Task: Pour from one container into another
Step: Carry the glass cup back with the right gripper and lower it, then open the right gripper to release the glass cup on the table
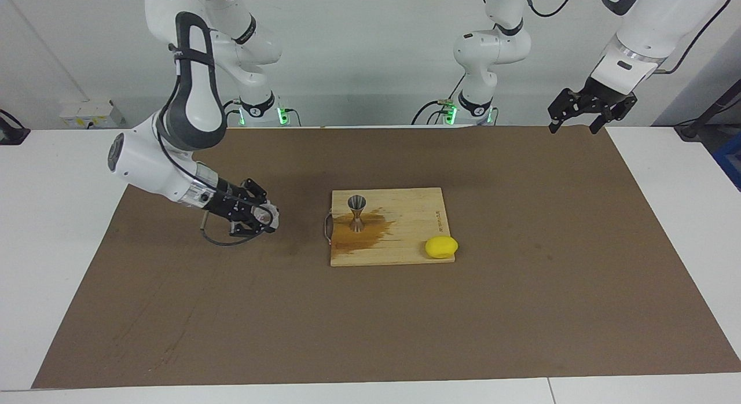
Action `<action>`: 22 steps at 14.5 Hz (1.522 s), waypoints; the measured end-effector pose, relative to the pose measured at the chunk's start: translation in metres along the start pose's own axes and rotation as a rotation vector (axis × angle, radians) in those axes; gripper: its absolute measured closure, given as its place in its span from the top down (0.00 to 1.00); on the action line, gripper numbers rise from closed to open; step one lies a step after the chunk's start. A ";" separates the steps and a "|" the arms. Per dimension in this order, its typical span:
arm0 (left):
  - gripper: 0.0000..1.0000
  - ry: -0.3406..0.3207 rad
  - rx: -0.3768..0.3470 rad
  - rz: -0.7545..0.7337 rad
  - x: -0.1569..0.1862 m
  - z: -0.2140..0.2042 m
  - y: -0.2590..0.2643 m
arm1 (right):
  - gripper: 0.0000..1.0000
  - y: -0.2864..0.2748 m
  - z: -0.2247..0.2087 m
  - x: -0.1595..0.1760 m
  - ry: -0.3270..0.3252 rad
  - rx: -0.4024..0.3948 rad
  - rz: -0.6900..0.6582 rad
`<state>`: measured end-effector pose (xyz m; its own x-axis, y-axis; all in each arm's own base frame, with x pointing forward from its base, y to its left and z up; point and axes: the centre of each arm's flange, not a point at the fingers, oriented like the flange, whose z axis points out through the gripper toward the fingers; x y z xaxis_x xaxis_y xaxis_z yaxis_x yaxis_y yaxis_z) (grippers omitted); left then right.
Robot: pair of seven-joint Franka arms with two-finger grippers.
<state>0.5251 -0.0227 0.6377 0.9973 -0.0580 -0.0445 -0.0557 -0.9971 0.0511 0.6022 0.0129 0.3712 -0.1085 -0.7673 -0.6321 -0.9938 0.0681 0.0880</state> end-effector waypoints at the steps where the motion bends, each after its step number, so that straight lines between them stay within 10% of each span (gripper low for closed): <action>1: 1.00 0.000 0.000 0.000 0.000 0.000 0.000 | 0.51 0.002 -0.004 0.019 -0.005 0.001 0.000; 9: 1.00 0.000 0.000 0.000 0.000 0.000 0.000 | 0.51 0.018 -0.013 0.171 -0.122 -0.026 -0.105; 20: 1.00 0.000 0.000 0.000 0.000 0.000 0.000 | 0.51 0.027 -0.003 0.205 -0.127 -0.010 -0.165; 22: 1.00 0.000 0.000 0.000 0.000 0.000 0.000 | 0.67 0.030 0.000 0.209 -0.119 -0.005 -0.163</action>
<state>0.5250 -0.0227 0.6376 0.9973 -0.0580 -0.0450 -0.0557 -0.9971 0.0511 0.5499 -0.1457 0.2415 0.0510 -0.6874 -0.7245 -0.9984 -0.0539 -0.0191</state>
